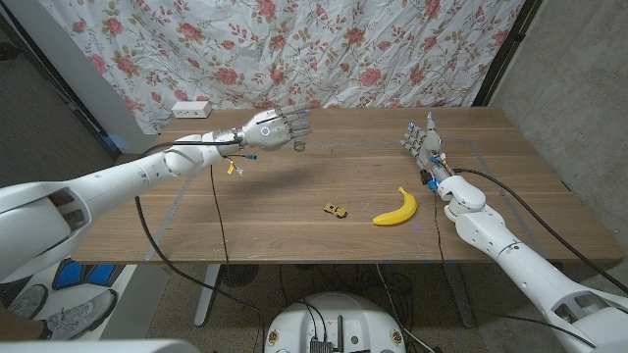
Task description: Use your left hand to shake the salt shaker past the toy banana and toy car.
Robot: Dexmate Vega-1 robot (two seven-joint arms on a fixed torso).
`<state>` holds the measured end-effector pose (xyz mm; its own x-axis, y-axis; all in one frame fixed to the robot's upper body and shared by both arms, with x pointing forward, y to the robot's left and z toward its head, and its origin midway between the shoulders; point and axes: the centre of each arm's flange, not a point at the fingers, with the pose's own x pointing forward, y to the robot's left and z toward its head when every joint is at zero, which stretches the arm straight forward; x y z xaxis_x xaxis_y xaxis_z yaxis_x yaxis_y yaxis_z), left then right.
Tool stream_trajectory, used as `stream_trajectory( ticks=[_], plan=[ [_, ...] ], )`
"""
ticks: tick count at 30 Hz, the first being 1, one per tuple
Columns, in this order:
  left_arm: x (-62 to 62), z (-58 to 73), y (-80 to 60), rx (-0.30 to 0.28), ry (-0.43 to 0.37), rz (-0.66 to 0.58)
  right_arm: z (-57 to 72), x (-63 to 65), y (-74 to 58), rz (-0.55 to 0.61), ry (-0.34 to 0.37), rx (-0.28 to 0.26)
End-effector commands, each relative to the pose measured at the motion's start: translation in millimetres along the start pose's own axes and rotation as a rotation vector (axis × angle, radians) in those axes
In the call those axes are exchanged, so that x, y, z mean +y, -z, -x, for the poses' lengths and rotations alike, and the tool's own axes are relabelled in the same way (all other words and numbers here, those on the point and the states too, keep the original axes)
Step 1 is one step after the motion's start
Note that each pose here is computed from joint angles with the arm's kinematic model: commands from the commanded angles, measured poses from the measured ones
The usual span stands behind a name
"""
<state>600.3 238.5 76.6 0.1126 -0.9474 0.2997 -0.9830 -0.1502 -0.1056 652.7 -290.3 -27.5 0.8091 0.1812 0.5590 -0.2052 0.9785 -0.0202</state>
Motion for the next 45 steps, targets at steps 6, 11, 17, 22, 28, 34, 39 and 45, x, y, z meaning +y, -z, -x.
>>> stream_trajectory(
  ticks=[6, 11, 17, 22, 28, 34, 39, 45],
  plan=[
    [-0.1, 1.0, 33.3, 0.031, 0.003, -0.063, -0.1, -0.1, -0.1, 0.0, 0.0, 0.0],
    [-0.4, 1.6, 39.1, 0.043, 0.005, -0.067, 0.0, 0.0, -0.1, 0.0, 0.0, 0.0],
    [-3.7, -0.5, 40.3, 0.048, 0.01, -0.059, 0.0, 0.0, -0.1, 0.0, 0.0, 0.0],
    [-8.0, -3.1, 38.5, 0.054, 0.016, -0.044, -0.1, -0.1, 0.0, 0.0, 0.0, 0.0],
    [-11.9, -4.0, 31.3, 0.065, 0.023, -0.016, -0.1, -0.2, 0.1, 0.0, 0.0, 0.0],
    [-13.4, -4.2, 19.2, 0.068, 0.026, 0.006, -0.1, -0.2, 0.0, 0.0, 0.0, 0.0],
    [-13.6, -0.9, 8.4, 0.079, 0.03, 0.036, -0.1, -0.1, 0.0, 0.0, 0.0, 0.0],
    [-10.5, 3.6, -2.5, 0.064, 0.03, 0.049, 0.0, 0.0, -0.1, 0.0, 0.0, 0.0]
  ],
)
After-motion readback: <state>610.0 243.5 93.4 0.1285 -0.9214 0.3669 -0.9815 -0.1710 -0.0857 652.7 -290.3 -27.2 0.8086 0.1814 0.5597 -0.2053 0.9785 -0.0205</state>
